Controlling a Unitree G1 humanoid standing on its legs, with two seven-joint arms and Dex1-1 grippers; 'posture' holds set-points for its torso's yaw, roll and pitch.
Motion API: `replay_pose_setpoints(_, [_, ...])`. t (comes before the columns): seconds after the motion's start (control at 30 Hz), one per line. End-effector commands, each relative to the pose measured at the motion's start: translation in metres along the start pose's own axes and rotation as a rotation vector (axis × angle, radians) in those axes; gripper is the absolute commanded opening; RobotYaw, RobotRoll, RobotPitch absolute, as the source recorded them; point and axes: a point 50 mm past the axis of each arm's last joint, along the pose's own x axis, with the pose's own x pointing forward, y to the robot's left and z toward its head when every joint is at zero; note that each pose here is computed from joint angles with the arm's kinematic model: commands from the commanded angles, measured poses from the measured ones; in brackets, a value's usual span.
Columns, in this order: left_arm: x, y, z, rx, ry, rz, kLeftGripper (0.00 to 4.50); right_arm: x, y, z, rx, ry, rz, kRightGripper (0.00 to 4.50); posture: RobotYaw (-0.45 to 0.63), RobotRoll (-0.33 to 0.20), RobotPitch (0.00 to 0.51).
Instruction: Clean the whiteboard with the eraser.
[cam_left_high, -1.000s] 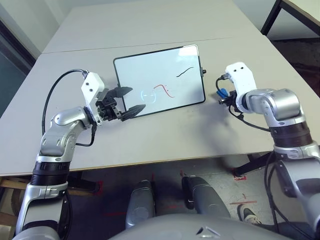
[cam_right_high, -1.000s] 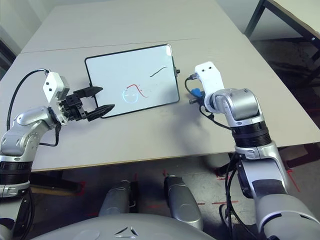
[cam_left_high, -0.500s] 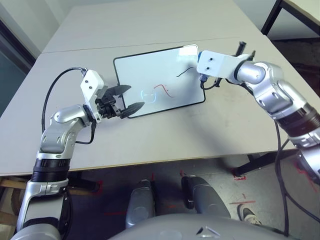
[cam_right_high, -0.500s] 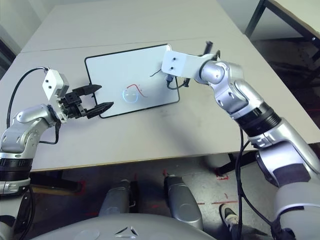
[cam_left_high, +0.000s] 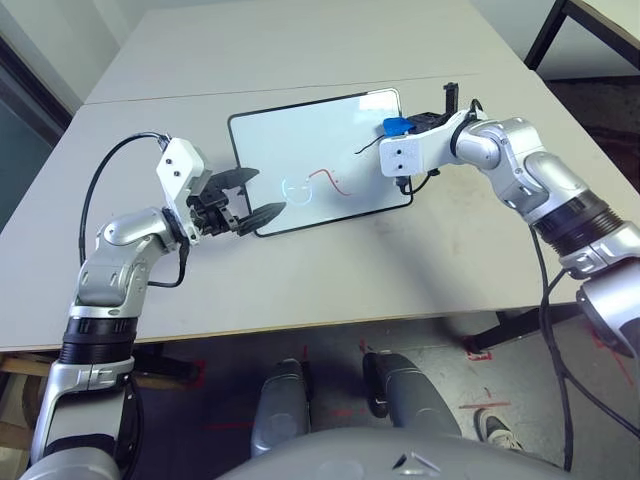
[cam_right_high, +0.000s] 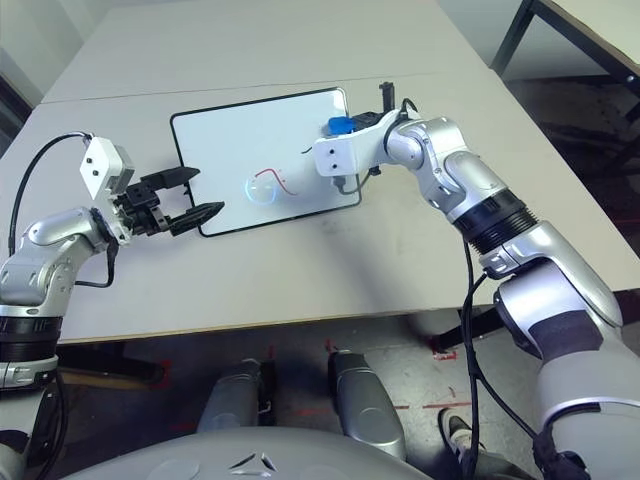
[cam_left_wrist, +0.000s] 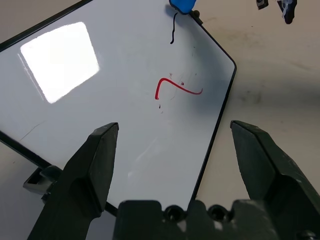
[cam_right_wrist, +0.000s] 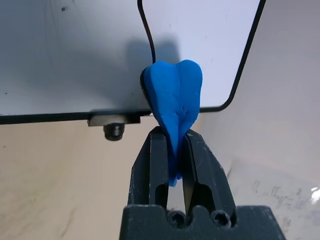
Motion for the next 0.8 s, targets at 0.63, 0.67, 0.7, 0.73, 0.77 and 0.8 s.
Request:
replay_pose_setpoints(0.63, [-0.004,0.002,0.003,0.026,0.023,0.001,4.5,0.018,0.032,0.02,-0.097,-0.036,-0.004,0.14,-0.1,0.0,0.108])
replay_pose_setpoints(0.67, [-0.005,0.002,0.003,0.027,0.024,0.001,4.5,0.018,0.031,0.023,-0.097,-0.046,-0.006,0.14,-0.09,0.0,0.107])
replay_pose_setpoints(0.7, [-0.004,0.002,0.003,0.026,0.023,0.001,4.5,0.019,0.031,0.027,-0.1,-0.058,-0.007,0.14,-0.09,0.0,0.107])
replay_pose_setpoints(0.73, [-0.004,0.002,0.003,0.026,0.023,0.001,4.5,0.019,0.031,0.029,-0.103,-0.067,-0.007,0.14,-0.09,0.0,0.106])
replay_pose_setpoints(0.77, [-0.004,0.002,0.003,0.026,0.023,0.001,4.5,0.019,0.03,0.033,-0.109,-0.078,-0.006,0.14,-0.09,0.0,0.105])
replay_pose_setpoints(0.8, [-0.004,0.002,0.003,0.026,0.022,0.001,4.5,0.019,0.03,0.035,-0.114,-0.088,-0.005,0.14,-0.09,0.0,0.105])
